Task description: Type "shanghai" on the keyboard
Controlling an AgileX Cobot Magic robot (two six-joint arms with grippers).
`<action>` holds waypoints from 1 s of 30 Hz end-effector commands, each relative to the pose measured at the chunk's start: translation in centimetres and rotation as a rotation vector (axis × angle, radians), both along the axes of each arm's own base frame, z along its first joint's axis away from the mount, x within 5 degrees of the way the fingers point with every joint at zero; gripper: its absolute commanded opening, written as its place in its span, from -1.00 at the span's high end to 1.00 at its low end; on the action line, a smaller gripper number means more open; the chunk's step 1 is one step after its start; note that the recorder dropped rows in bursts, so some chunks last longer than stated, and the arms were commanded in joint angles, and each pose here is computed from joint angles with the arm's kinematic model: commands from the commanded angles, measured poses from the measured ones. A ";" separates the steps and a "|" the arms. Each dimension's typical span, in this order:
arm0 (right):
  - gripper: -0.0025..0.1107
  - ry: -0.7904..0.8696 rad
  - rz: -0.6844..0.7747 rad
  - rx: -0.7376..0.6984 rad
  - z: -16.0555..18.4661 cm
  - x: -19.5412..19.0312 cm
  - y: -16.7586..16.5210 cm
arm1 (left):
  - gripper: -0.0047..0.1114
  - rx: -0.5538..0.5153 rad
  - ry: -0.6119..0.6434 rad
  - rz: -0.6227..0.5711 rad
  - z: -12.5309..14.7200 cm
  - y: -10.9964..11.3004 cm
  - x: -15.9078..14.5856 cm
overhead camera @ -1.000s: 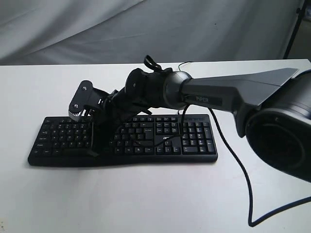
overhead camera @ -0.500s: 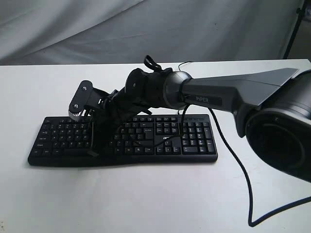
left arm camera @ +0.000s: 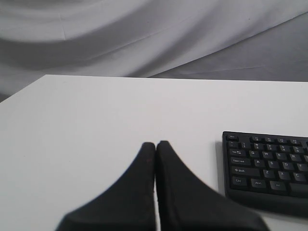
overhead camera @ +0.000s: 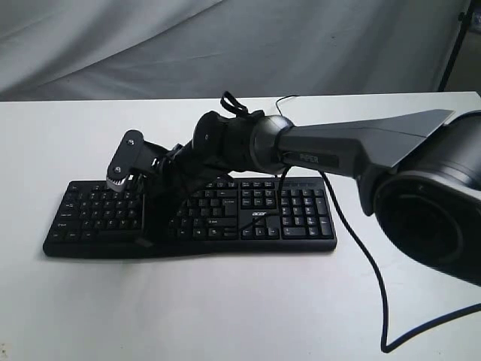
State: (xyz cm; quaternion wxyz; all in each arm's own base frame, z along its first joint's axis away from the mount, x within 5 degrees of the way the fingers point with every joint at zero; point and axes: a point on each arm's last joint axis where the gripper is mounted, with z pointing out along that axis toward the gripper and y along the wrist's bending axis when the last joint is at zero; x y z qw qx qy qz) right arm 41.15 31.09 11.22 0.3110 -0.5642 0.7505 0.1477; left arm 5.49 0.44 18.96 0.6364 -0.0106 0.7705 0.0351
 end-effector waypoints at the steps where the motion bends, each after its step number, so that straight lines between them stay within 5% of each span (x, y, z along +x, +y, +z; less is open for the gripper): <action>1: 0.96 -0.001 0.004 -0.002 -0.2 -0.1 0.1 | 0.91 -0.002 -0.011 0.002 -0.1 0.0 0.0; 30: 0.96 -0.055 0.017 0.035 3.3 -0.6 0.6 | 0.91 -0.002 -0.011 0.002 -0.1 0.0 0.0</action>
